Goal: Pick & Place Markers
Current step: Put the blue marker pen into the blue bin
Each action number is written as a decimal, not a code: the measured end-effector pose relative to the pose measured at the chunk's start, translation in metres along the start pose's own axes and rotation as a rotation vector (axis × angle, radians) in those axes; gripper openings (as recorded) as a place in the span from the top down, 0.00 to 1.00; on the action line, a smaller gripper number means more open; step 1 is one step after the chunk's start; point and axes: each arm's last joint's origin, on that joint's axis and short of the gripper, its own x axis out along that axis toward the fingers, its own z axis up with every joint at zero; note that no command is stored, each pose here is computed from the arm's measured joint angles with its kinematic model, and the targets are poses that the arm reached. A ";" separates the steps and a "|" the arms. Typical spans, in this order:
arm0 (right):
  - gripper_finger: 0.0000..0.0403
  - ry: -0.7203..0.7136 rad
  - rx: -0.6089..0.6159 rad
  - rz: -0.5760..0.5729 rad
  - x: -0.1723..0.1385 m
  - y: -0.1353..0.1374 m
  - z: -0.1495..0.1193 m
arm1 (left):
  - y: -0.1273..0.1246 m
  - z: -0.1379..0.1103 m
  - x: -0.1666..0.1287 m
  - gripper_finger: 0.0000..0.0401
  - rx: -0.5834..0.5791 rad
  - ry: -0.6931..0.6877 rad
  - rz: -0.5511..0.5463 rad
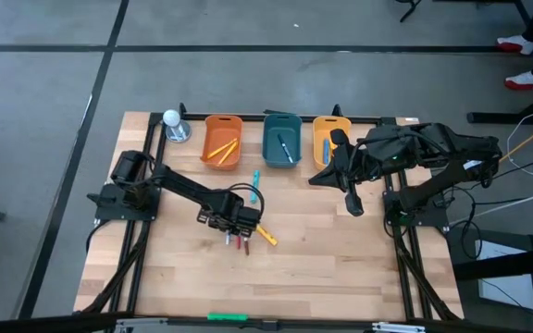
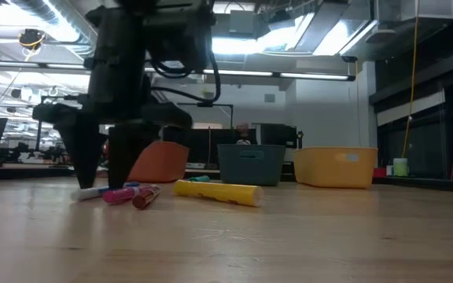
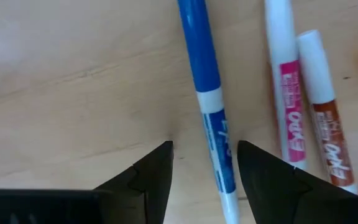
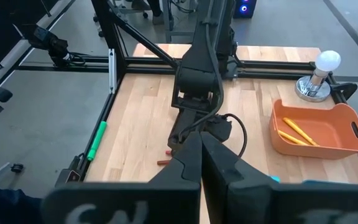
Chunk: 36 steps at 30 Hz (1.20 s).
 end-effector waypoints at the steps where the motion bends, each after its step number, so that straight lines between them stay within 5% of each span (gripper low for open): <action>1: 1.00 0.000 0.000 0.000 0.000 0.000 0.000 | 0.000 0.000 0.001 0.57 -0.001 0.003 -0.003; 12: 1.00 0.000 -0.001 0.000 0.000 0.000 0.000 | 0.002 0.001 0.005 0.60 -0.006 0.032 -0.026; 24: 1.00 0.000 -0.003 -0.001 0.000 0.000 0.000 | 0.001 0.003 0.006 0.94 0.016 0.039 -0.034; 36: 1.00 0.000 -0.006 -0.001 0.000 0.000 0.000 | 0.003 0.003 0.001 0.95 0.024 0.025 -0.044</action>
